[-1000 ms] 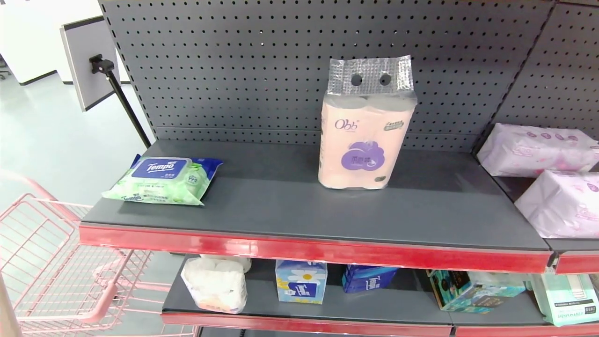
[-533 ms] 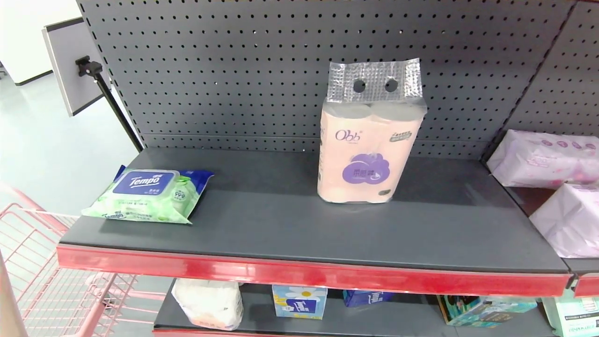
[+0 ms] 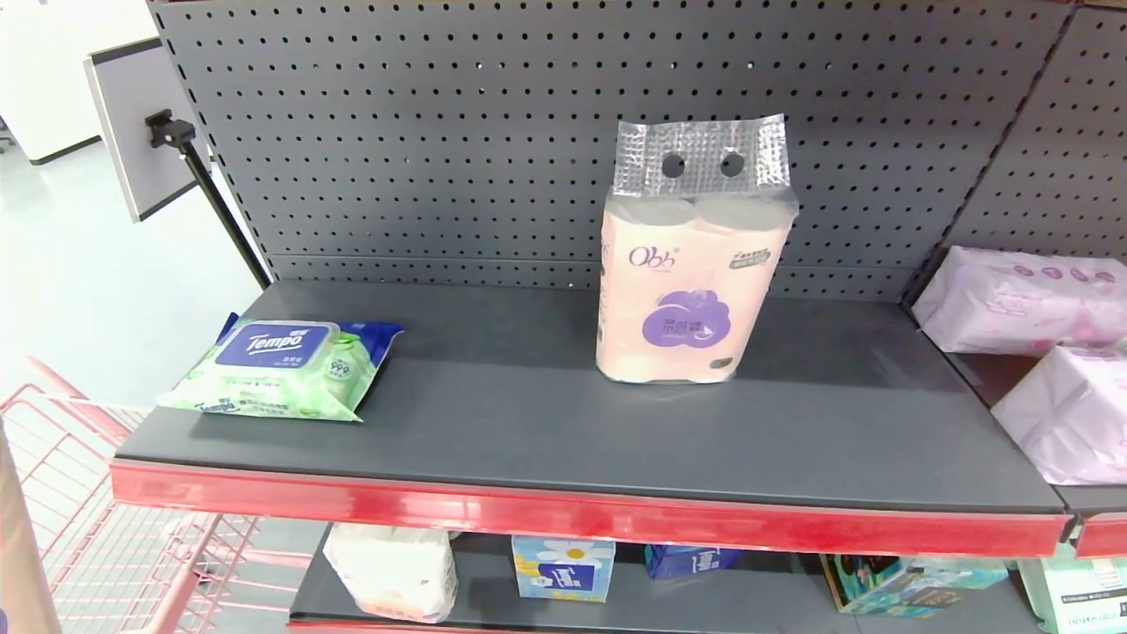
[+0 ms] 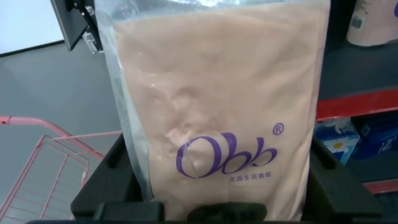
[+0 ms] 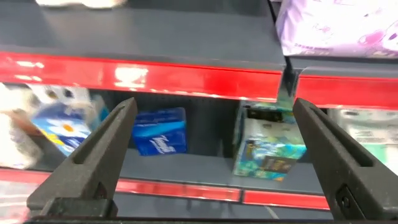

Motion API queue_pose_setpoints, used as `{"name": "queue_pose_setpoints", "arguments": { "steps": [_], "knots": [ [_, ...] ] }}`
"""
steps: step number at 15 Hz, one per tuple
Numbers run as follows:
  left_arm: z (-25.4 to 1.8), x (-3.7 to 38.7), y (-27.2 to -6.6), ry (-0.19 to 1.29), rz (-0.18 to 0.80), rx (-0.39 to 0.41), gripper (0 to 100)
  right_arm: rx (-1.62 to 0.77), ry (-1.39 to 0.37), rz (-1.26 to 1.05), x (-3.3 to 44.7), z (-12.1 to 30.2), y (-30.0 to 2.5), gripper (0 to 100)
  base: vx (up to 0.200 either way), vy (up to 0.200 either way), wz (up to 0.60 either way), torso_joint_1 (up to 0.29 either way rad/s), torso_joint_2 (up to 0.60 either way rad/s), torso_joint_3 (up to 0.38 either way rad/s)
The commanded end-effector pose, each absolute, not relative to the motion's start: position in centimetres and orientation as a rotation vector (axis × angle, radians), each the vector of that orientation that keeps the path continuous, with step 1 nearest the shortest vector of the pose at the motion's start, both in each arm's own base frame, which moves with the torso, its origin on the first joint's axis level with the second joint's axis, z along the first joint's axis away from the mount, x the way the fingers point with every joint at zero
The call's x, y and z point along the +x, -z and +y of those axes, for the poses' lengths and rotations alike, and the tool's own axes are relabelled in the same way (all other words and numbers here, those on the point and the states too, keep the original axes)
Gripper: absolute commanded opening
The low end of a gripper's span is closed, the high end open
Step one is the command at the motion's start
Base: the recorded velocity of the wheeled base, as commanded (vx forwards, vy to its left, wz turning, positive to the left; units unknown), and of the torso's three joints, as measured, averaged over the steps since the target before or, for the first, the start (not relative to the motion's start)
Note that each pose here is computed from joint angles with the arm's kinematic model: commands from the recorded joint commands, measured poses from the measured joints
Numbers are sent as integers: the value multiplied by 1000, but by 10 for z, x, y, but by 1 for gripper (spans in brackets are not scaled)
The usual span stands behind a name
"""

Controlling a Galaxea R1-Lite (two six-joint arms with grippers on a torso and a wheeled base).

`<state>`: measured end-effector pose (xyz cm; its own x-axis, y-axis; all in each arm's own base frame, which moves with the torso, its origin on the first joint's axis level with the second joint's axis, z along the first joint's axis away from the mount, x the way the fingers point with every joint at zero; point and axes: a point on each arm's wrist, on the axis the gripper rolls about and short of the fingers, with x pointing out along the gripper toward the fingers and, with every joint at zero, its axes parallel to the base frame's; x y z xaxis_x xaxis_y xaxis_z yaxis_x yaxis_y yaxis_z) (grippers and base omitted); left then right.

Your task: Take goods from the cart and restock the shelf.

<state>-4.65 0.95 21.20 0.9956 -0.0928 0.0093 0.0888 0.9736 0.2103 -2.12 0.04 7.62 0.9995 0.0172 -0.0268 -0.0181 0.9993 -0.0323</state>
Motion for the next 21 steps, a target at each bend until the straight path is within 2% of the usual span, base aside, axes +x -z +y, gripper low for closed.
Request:
{"name": "queue_pose_setpoints", "arguments": {
  "steps": [1, 2, 6, 8, 9, 10, 11, 12, 14, 15, 17, 18, 19, 21],
  "knots": [
    [10, -44, -210, 107, -8, 213, 0, -44, 1, 38, -20, 1, -77, 100, 0, 0, 0, 0, 0, 0],
    [9, -39, -214, 110, 7, 214, 0, -49, 2, 34, -20, 1, -77, 100, 0, 0, 0, 0, 0, 0],
    [4, -17, -232, 123, -32, 197, 0, -61, -28, 5, -22, 0, -77, 100, 0, 0, 0, 0, 0, 0],
    [1, -9, -234, 226, -23, 199, 0, -68, -62, -14, -23, 1, -81, 100, 0, 0, 0, 0, 0, 0],
    [0, -7, -235, 245, -17, 199, 0, -56, -94, -44, -26, 1, -104, 100, 0, 0, 0, 0, 0, 0],
    [-1, -3, -240, 257, -12, 199, 0, 34, -124, 4, -1, 2, -187, 100, 0, 0, 0, 0, 0, 0],
    [-2, 4, -240, 254, 23, 189, 0, 160, -170, -3, 28, 4, -251, 100, 0, 0, 0, 0, 0, 0],
    [-3, 7, -241, 249, 33, 173, 0, 153, -242, 20, 44, 7, -266, 100, 0, 0, 0, 0, 0, 0],
    [-3, 13, -245, 235, 47, 171, 0, 117, -292, 103, 75, 12, -267, 100, 0, 0, 0, 0, 0, 0],
    [-4, 18, -248, 221, 60, 172, 0, 85, -301, 143, 112, 16, -275, 100, 0, 0, 0, 0, 0, 0],
    [-5, 20, -253, 233, 58, 164, 0, 73, -380, 233, 156, 26, -270, 100, 0, 0, 0, 0, 0, 0],
    [-5, 21, -253, 236, 58, 162, 0, 71, -389, 236, 158, 27, -269, 100, 0, 0, 0, 0, 0, 0],
    [-6, 20, -255, 295, 57, 105, 0, 77, -552, 260, 188, 32, -262, 100, 0, 0, 0, 0, 0, 0],
    [-7, 20, -260, 318, 45, 84, 0, 77, -701, 229, 225, 33, -249, 100, 0, 0, 0, 0, 0, 0]
  ]
}}
